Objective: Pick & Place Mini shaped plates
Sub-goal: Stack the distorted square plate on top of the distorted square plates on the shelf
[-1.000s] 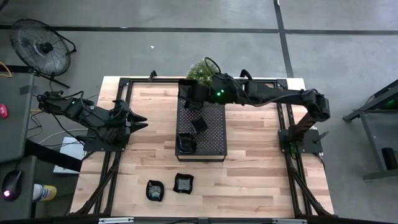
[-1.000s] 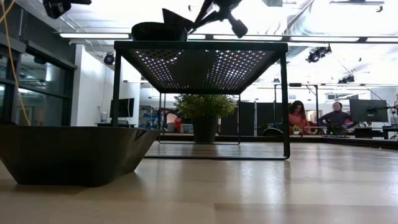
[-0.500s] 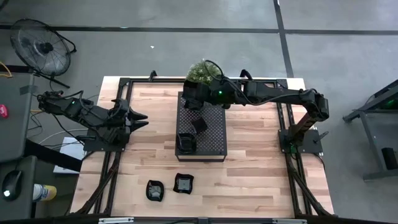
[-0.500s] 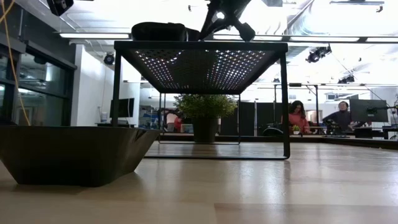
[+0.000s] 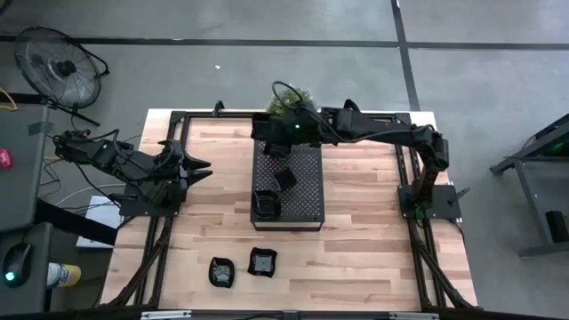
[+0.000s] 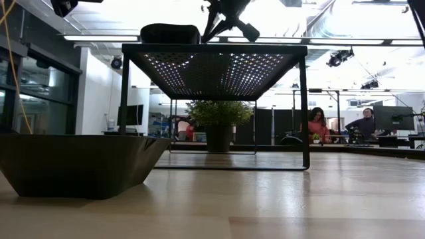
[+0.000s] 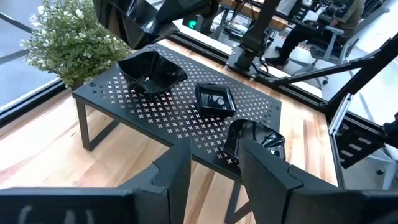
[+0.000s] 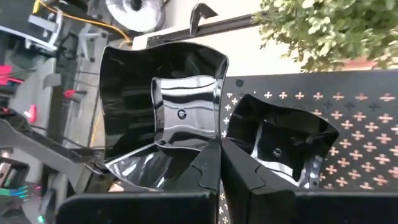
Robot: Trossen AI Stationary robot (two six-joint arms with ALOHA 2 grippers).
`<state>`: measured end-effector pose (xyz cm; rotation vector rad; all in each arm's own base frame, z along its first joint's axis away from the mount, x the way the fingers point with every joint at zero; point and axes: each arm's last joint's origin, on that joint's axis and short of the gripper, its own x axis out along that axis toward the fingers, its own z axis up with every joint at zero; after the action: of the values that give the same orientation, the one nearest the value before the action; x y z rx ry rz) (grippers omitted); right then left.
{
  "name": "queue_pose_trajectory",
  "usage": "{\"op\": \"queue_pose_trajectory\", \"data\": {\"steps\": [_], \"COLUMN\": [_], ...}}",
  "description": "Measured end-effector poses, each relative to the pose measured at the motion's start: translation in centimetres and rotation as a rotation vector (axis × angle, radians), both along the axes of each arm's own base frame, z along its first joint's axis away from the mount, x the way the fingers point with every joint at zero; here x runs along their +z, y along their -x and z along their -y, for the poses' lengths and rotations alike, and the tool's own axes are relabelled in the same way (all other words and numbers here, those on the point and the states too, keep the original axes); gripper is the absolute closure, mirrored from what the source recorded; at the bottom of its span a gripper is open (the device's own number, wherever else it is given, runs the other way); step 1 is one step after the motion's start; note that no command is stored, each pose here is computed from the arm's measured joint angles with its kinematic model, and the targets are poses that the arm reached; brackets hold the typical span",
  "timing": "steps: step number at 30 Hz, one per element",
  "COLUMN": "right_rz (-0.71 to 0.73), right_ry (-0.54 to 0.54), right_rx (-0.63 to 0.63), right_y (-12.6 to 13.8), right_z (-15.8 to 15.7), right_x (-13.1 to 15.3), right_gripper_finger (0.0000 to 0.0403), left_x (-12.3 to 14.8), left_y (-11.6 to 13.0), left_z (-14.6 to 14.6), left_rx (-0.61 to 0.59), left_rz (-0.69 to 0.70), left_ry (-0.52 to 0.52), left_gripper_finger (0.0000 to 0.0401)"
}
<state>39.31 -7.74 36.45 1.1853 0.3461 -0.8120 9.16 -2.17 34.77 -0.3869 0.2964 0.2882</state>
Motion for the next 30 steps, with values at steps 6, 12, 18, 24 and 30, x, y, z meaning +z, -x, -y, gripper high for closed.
{"op": "queue_pose_trajectory", "data": {"steps": [6, 12, 18, 24, 30], "right_rz": [-0.068, -0.151, -0.152, -0.16, -0.176], "right_ry": [-0.004, -0.064, -0.059, -0.089, -0.121], "right_rx": [-0.015, -0.068, -0.127, -0.151, -0.162], "right_y": [0.2, 0.9, 1.0, 0.4, -0.2], "right_z": [-0.5, -1.8, -2.6, -2.7, -2.7], "right_x": [0.8, 0.1, 0.0, -0.8, -1.7], "right_gripper_finger": [0.0403, 0.0403, 0.0403, 0.0403, 0.0403], "left_x": [0.0, 0.0, 0.0, 0.0, 0.0], "left_y": [0.0, 0.0, 0.0, 0.0, 0.0], "left_z": [0.0, 0.0, 0.0, 0.0, 0.0], "left_rx": [0.001, 0.009, 0.011, 0.012, 0.013], "left_rz": [0.001, 0.007, 0.008, 0.009, 0.009], "left_ry": [0.003, 0.028, 0.035, 0.038, 0.039], "left_gripper_finger": [0.0268, 0.0268, 0.0268, 0.0268, 0.0268]}}
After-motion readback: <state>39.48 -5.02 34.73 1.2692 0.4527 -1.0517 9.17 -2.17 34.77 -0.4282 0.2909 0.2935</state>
